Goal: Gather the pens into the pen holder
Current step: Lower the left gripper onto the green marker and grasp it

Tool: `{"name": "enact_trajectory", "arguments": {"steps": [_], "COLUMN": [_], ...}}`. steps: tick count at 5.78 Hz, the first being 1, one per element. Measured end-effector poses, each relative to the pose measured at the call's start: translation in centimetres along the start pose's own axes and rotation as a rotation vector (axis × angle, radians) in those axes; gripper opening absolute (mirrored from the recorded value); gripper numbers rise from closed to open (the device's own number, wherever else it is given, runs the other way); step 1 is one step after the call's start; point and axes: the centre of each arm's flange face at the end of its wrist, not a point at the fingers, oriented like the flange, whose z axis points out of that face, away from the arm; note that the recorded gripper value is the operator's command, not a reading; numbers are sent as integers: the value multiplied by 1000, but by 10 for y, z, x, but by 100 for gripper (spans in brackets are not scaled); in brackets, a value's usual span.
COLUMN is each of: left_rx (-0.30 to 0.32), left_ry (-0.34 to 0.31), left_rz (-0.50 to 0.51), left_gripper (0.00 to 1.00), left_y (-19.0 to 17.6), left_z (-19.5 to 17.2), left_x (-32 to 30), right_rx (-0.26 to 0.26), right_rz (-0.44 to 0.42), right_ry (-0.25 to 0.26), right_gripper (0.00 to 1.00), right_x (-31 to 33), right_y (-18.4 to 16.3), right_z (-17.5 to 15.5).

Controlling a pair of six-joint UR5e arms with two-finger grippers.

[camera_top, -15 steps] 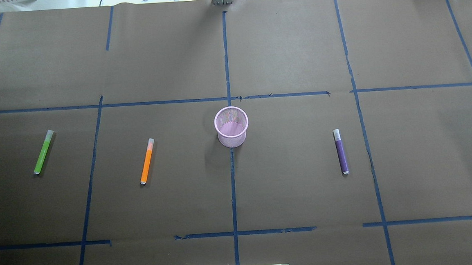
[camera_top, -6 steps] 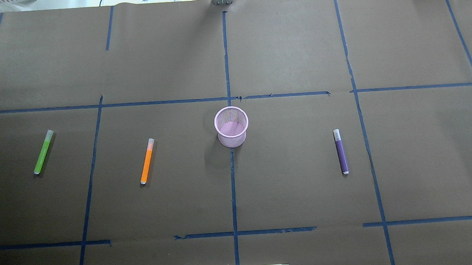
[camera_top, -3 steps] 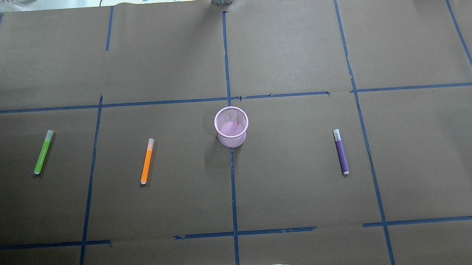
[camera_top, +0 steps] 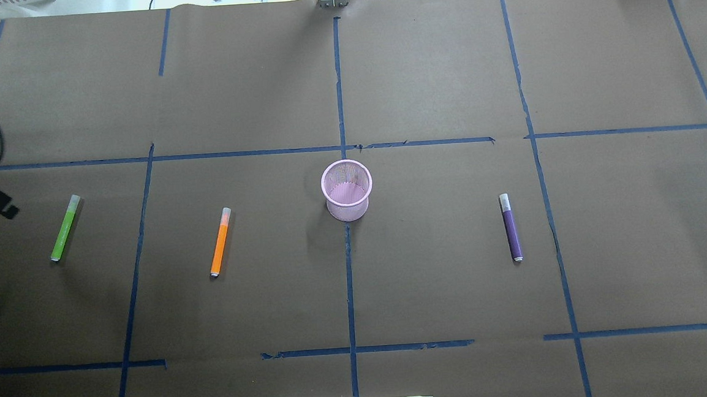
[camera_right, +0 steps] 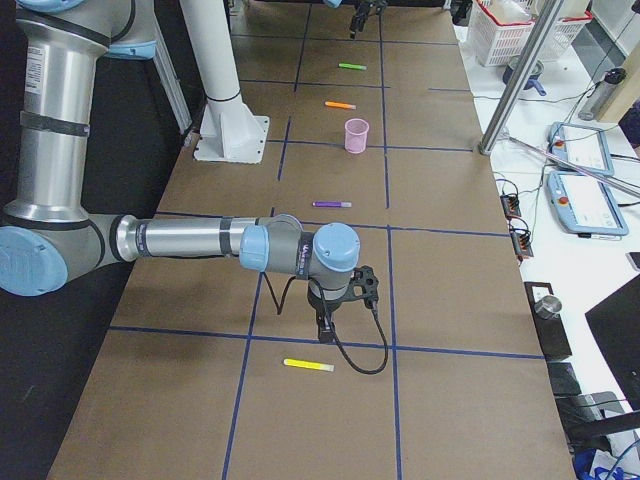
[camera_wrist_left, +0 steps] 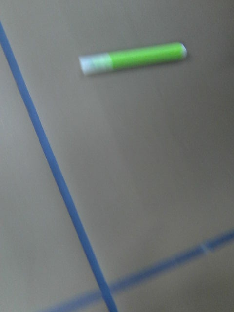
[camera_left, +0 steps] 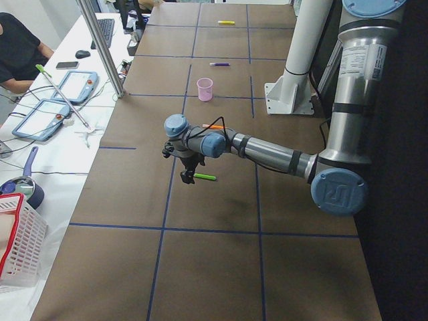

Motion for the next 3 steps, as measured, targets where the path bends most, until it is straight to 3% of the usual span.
{"name": "enact_trajectory", "arguments": {"steps": [3], "left_rx": [-56], "left_ry": [5], "left_rz": [-86], "left_gripper": [100], "left_y": [-43], "left_z": [35], "left_x": [10], "right_rx": [-8], "right_rz": [-5], "right_ry": [-2], "right_gripper": [100], "right_x": [-2], "right_y": [-2], "right_z": [3]}}
